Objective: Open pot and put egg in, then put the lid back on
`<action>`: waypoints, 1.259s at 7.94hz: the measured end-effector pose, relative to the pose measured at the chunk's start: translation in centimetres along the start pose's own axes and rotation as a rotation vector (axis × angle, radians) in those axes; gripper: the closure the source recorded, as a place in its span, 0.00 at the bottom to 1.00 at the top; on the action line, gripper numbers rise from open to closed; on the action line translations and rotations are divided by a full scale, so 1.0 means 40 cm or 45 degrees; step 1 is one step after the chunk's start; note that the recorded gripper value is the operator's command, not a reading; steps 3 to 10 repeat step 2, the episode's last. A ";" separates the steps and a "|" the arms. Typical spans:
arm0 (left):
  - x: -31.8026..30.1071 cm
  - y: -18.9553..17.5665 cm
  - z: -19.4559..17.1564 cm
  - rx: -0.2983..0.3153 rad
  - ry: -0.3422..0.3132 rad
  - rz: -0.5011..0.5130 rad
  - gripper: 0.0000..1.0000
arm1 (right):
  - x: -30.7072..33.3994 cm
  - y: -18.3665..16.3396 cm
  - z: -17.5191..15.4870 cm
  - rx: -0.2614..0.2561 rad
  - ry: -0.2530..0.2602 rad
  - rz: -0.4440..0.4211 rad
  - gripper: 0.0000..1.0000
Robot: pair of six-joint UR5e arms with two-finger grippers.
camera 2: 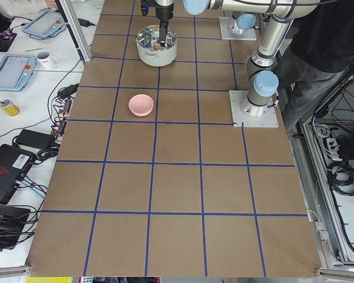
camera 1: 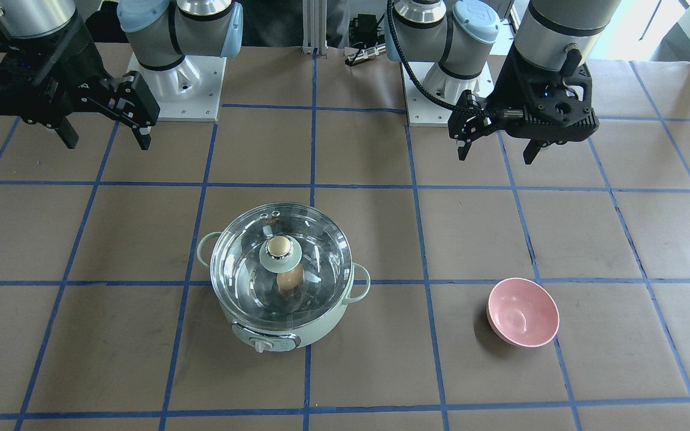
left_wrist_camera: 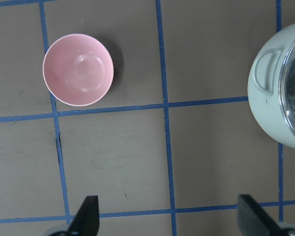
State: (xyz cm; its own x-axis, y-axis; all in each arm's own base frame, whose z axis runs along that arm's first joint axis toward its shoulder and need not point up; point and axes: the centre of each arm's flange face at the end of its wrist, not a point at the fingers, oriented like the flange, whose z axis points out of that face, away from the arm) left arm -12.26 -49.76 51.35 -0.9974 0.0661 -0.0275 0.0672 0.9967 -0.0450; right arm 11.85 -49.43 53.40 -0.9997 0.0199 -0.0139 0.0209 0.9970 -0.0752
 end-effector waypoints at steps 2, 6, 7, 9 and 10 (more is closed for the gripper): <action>0.000 0.000 0.000 -0.001 -0.001 0.001 0.00 | -0.005 0.001 0.005 -0.012 -0.040 -0.005 0.00; 0.000 0.000 0.000 -0.001 -0.001 0.001 0.00 | -0.005 0.001 0.005 -0.012 -0.040 -0.005 0.00; 0.000 0.000 0.000 -0.001 -0.001 0.001 0.00 | -0.005 0.001 0.005 -0.012 -0.040 -0.005 0.00; 0.000 0.000 0.000 -0.001 -0.001 0.001 0.00 | -0.005 0.001 0.005 -0.012 -0.040 -0.005 0.00; 0.000 0.000 0.000 -0.001 -0.001 0.001 0.00 | -0.005 0.001 0.005 -0.012 -0.040 -0.005 0.00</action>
